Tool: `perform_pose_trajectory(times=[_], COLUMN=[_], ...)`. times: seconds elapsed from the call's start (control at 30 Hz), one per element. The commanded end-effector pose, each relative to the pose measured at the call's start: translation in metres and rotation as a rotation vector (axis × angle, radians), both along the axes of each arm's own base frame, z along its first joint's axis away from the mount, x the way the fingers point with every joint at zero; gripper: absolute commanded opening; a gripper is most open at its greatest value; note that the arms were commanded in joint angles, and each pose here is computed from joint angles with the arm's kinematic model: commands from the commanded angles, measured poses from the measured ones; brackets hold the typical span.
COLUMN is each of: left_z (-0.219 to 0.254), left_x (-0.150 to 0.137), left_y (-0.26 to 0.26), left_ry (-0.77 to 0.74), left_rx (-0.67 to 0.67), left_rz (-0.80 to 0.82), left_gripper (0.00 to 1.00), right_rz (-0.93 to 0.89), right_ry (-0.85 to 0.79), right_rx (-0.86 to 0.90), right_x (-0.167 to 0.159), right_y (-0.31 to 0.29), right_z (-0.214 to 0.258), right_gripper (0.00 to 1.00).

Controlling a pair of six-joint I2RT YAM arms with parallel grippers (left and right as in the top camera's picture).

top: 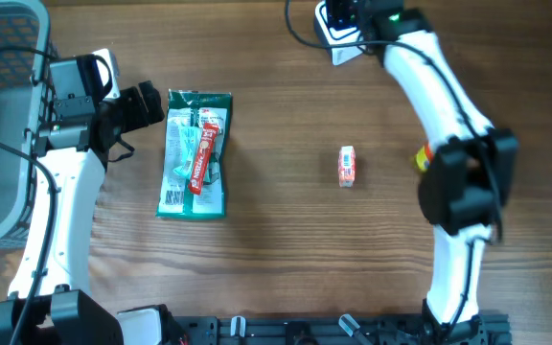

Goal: Scan the item barcode
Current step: 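Hold the jar label facing the scanner with the right gripper, then lower the jar onto the table beside the yellow bottle, release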

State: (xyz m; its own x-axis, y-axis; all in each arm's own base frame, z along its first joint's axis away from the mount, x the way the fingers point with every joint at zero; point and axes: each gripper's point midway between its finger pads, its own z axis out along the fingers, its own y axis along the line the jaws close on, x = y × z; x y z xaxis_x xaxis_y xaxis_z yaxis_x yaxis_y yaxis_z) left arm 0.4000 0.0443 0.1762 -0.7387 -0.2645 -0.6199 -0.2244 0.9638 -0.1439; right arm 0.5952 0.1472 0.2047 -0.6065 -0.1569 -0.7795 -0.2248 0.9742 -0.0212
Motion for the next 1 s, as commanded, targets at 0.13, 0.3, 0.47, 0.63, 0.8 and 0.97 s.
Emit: perform_pose_trajectory(times=[0.13,0.3,0.47,0.63,0.8,0.97], left_z=[0.012,0.012,0.012,0.012,0.012,0.012], left_x=[0.002,0.002,0.002,0.002,0.002,0.002], left_y=[0.0,0.0,0.0,0.0,0.0,0.0], left_ry=[-0.032,-0.032,-0.032,-0.032,-0.032,-0.032], left_rx=[0.008,0.008,0.008,0.008,0.008,0.008], left_rz=[-0.013,-0.014,-0.013,-0.013,-0.013,-0.013], left_gripper=[1.0,1.0,1.0,1.0,1.0,1.0], right_rz=[-0.056,-0.113,-0.122,-0.168,-0.261,-0.337], right_ry=[0.52,0.821,0.949,0.955,0.894,0.859], right_rx=[-0.034,-0.091,-0.13,-0.126,-0.159,-0.192], right_x=[-0.137,-0.199,-0.23,-0.237,-0.227,-0.222], right_y=[-0.03,-0.045,-0.053,-0.057,-0.069,-0.08], right_z=[-0.017,-0.07,-0.121,-0.157,-0.17,-0.169], right_gripper=[0.05,0.05,0.05,0.06,0.06,0.08])
